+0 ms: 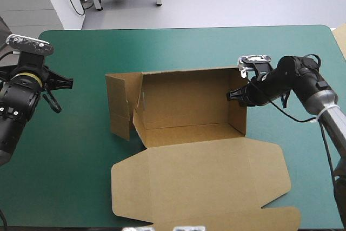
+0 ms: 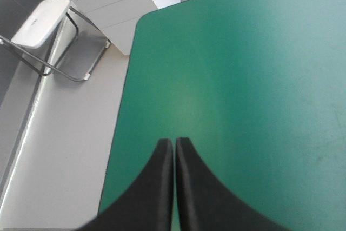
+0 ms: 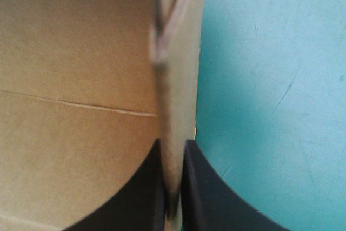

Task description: Fold the box

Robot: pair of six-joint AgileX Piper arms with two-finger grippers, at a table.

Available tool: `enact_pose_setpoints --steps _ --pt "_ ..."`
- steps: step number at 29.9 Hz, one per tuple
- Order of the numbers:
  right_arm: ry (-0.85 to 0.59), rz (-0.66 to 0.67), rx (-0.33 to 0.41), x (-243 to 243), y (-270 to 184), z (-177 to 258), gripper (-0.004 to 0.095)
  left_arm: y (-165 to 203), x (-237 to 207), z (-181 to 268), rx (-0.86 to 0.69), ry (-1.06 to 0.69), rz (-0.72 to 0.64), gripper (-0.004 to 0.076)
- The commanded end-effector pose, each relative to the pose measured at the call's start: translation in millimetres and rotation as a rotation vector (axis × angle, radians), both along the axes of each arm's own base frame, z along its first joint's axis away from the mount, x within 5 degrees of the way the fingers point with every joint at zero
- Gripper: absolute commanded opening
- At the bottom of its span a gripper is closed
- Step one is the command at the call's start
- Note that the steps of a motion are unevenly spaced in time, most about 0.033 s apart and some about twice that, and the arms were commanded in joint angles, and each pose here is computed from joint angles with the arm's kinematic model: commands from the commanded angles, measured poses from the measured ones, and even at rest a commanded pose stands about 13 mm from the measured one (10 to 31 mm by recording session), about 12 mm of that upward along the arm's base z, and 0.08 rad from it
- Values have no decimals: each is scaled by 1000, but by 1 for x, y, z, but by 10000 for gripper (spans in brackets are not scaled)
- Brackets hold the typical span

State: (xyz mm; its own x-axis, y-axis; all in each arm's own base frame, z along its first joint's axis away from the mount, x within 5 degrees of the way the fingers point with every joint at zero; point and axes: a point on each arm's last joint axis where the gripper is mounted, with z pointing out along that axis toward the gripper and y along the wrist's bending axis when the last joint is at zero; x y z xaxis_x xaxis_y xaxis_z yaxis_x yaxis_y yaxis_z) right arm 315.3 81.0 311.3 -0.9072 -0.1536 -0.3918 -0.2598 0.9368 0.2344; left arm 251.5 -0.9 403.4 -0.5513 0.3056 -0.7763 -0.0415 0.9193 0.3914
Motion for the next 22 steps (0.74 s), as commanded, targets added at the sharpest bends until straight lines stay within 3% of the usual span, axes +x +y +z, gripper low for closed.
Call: enact_pose_setpoints --steps 1,7,10,12,15,22 --pt "-19 -13 10 16 3 -13 1 -2 -7 14 -18 -52 -38 0" --pt "-24 9 1 36 7 -40 32 0 -10 9 14 20 -23 0" --pt "-45 31 -7 43 8 -48 157 0 -9 7 19 33 -23 0" --pt "-73 28 -8 46 8 -44 294 0 -9 7 19 33 -23 0" --pt "-121 43 -20 52 8 -24 404 0 -9 7 20 35 -24 0" --pt "-211 71 -63 56 5 56 412 1 -10 5 45 60 -30 0"
